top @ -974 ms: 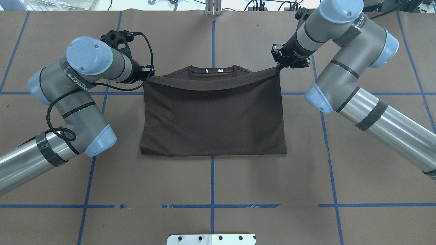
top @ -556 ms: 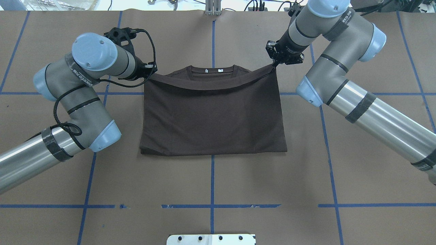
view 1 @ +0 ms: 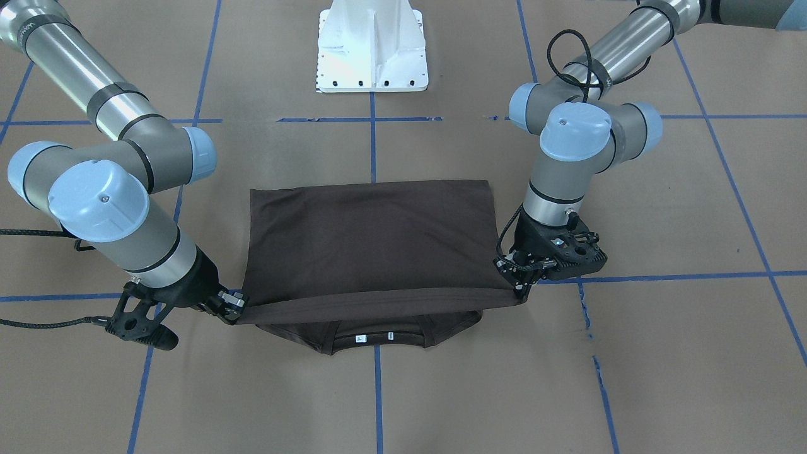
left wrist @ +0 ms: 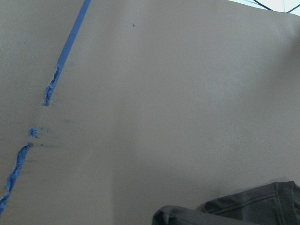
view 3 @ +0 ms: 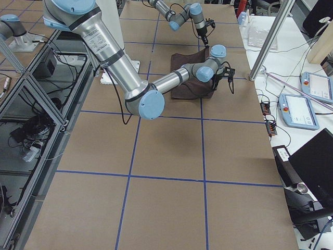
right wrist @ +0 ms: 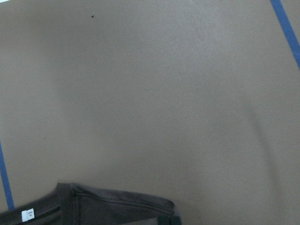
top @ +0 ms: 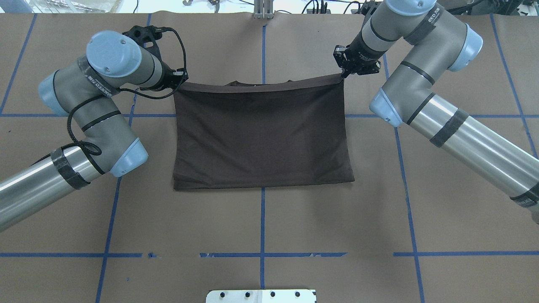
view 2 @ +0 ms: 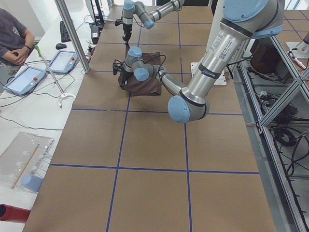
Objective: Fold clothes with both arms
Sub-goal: 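Lay the hem down near the collar with both grippers, then release the hem and move the right gripper to the folded side edge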
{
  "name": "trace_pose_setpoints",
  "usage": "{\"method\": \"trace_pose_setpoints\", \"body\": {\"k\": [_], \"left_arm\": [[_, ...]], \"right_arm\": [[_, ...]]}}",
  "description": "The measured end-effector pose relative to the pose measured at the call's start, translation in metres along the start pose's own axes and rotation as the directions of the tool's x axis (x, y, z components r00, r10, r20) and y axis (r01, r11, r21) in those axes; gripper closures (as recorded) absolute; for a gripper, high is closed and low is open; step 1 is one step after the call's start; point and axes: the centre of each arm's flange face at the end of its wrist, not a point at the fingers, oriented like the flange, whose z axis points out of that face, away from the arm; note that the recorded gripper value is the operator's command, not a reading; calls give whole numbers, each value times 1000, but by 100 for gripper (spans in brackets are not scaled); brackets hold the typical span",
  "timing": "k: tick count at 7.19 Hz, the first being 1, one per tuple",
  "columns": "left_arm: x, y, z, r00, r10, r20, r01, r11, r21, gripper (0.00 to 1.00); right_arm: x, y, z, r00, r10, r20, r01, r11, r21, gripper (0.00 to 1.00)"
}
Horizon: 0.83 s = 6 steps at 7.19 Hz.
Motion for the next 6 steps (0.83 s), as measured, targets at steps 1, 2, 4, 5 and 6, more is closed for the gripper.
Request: {"method": "trace_pose_setpoints", "body": {"k": [1,2,4,5,6], "left_arm": [[1,-1,0,1000,0,-1,0,1000,1,100],[2,-1,-1,1000,-1,-2,1,1000,1,100],[5,-1,-2,1000,0,-6,0,1000,1,100],[7,0,-2,1000,1,-10,-1,1000,1,70],[8,1,-3,1000,3,-18,-3,1000,3,10]], "right_arm": [[0,0,0,1000,-1,0,1,1000,0,100],[-1,-1,-1,1000,-2,1,2,1000,1,100],[-2,0,-1,1000,-4,3,4,1000,1,59],[-2,1,-1,1000,-5,3,5,1000,0,3],[-1,2,1,1000,-6,1,6,1000,-1,0]]}}
